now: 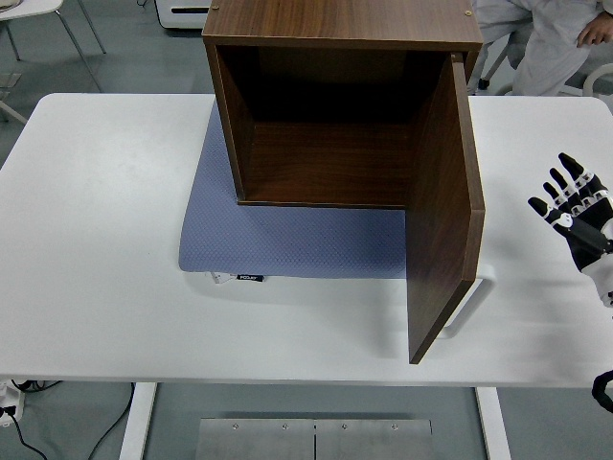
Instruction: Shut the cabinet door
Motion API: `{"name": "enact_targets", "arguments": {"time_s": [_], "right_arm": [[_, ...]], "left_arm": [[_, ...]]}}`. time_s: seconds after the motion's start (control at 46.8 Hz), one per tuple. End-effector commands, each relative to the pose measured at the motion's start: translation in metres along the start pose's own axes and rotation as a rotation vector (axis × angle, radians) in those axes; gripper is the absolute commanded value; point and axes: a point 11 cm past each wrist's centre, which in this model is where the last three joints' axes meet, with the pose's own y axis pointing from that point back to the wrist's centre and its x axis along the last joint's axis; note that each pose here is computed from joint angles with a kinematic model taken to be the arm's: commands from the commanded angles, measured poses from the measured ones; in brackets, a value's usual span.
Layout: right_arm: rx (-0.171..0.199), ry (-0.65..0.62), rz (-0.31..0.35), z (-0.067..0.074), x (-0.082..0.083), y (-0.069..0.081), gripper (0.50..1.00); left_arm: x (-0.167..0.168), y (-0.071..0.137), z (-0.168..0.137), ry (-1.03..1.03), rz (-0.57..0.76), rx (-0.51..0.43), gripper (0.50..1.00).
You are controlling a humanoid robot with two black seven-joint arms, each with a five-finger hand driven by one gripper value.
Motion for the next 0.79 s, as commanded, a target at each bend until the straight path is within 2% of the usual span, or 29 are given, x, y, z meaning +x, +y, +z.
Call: {"name": "enact_targets", "arguments": {"time_s": [0.0, 0.47, 0.769], "right_arm": [[0.006, 0.0, -0.002, -0.002, -0.001, -0.002, 1.0], [0.012, 0.015, -0.007, -0.008, 0.002, -0.004, 1.0], [0.011, 0.047, -0.043, -0.022, 0.013, 0.001, 1.0]], "left_arm": [[0.001, 0.0, 0.0, 0.0, 0.001, 0.001, 1.0], [0.001, 0.0, 0.0, 0.0, 0.001, 0.001, 1.0], [0.0, 0.0, 0.0, 0.0, 0.0, 0.001, 1.0]]}}
